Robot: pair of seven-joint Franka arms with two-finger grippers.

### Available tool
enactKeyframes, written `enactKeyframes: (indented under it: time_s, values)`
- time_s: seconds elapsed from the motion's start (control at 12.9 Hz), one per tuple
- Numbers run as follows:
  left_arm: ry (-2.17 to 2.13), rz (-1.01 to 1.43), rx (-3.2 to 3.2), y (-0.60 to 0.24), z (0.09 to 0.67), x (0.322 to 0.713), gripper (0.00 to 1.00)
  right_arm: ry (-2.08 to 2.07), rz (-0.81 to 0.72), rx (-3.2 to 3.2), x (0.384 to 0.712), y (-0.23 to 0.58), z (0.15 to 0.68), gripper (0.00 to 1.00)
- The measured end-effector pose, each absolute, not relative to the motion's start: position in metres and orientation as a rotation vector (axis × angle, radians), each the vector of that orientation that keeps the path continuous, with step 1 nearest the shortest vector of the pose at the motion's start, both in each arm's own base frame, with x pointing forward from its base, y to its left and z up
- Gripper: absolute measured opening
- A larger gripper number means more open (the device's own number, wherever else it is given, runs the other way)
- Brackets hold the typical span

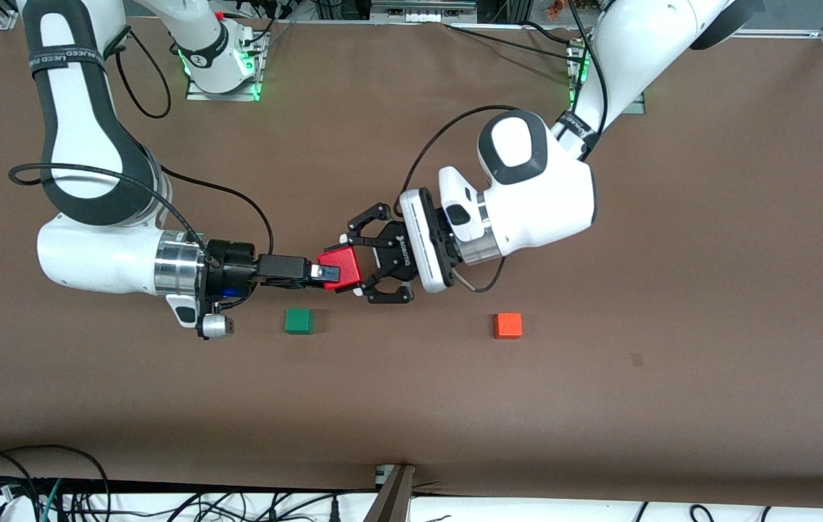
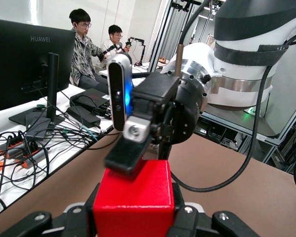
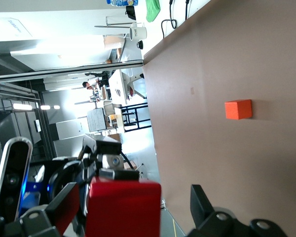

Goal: Pass red block to right arm, stack on blue
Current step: 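Close the right gripper on the red cube beside the left gripper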

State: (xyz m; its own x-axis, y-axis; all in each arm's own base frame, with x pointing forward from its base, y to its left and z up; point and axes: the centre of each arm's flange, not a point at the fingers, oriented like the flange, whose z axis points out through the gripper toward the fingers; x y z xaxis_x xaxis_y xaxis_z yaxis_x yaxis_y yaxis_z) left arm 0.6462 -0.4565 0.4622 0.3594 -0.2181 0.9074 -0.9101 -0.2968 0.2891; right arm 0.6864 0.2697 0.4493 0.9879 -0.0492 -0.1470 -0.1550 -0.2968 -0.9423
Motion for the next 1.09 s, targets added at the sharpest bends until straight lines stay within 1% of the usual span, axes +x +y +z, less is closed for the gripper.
enactKeyframes:
  time_s: [0.47,0.62,0.7,0.78,0.85,1.09]
  values:
    - [-0.989,0.987,1.748,-0.457,0.464,0.647,0.56,0.173,0.145,-1.859,0.685,0.273,0.463,0.99]
    - [-0.988,0.987,1.748,-0.457,0.464,0.647,0.56,0.181,0.153,-1.856,0.684,0.272,0.466,0.95]
    - [-0.987,0.99,1.748,-0.456,0.466,0.647,0.56,0.183,0.153,-1.859,0.685,0.271,0.466,0.83]
    - [-0.983,0.995,1.746,-0.456,0.468,0.648,0.56,0.185,0.155,-1.86,0.685,0.269,0.465,0.7]
    - [-0.98,0.998,1.744,-0.456,0.471,0.648,0.56,0.193,0.162,-1.856,0.686,0.267,0.466,0.59]
    - [-0.98,0.999,1.743,-0.456,0.471,0.648,0.56,0.192,0.167,-1.855,0.686,0.266,0.466,0.59]
